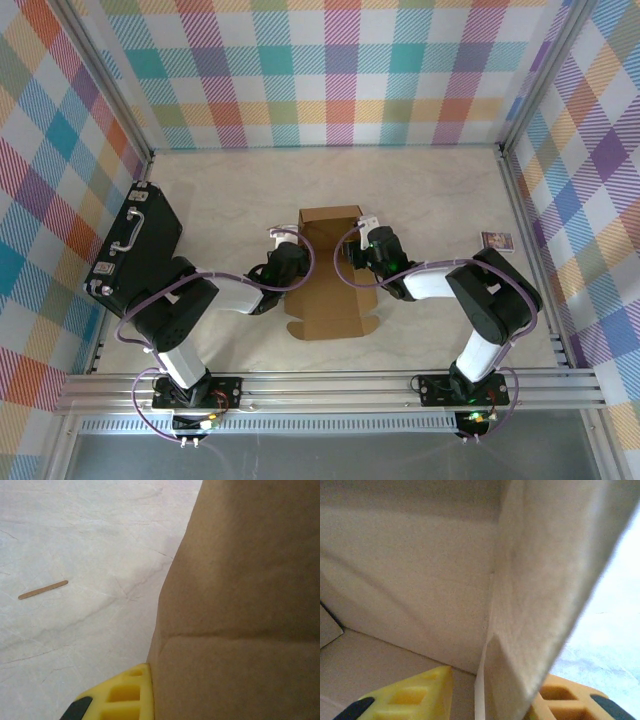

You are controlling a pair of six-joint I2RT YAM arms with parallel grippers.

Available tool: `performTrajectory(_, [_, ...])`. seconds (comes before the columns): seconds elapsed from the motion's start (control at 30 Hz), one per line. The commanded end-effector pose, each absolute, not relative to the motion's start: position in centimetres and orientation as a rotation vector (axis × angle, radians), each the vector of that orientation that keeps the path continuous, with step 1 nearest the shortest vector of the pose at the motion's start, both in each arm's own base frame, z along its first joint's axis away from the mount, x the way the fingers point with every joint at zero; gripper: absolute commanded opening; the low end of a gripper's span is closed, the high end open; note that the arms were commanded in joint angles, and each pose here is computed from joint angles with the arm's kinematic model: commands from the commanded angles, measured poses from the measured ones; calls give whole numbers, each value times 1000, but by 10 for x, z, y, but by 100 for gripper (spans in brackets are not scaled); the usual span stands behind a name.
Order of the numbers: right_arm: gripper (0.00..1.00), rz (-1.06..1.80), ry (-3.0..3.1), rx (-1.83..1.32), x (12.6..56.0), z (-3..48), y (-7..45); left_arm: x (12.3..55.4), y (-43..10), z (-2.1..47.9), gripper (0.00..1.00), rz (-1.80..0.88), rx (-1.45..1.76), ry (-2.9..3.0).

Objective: Fold the paper box

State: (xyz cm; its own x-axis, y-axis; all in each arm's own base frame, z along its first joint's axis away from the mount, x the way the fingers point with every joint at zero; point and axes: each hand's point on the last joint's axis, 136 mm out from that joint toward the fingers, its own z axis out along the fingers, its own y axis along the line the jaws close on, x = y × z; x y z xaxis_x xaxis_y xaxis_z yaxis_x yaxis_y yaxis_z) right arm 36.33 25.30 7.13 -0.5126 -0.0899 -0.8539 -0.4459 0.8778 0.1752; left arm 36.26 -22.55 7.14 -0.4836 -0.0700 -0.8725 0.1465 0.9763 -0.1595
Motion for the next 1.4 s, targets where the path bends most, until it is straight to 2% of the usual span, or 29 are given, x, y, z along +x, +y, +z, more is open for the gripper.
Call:
performTrajectory(0.0, [36,520,2180,-458,347,41,261,360,-241,98,0,-370,35,1984])
performTrajectory(0.1, [28,519,2192,-461,348,37,262,360,-241,100,0,-367,37,1983])
performTrajectory(0.27, [8,498,2189,-457,351,37,262,360,-242,100,0,-373,40,1986])
performTrajectory(0.37, [1,488,2166,-438,354,41,259,359,-242,99,0,-372,41,1989])
performTrajectory(0.7, [0,487,2134,-424,359,61,260,359,-243,103,0,-367,45,2003])
performTrajectory(0.73, [2,487,2136,-424,358,61,260,359,-243,102,0,-364,46,2006])
performTrajectory(0.77, [18,485,2136,-419,358,63,260,359,-243,102,0,-362,47,2008])
performTrajectory(0.83, [40,488,2139,-411,357,67,258,360,-241,100,0,-350,44,2017])
performTrajectory(0.9, [50,502,2136,-421,354,75,259,359,-240,99,0,-341,41,2017])
performTrajectory(1.1, [62,507,2178,-397,335,92,245,361,-237,103,0,-306,64,1997])
performTrajectory(1.37, [65,534,2229,-304,301,96,219,357,-234,100,0,-299,87,1982])
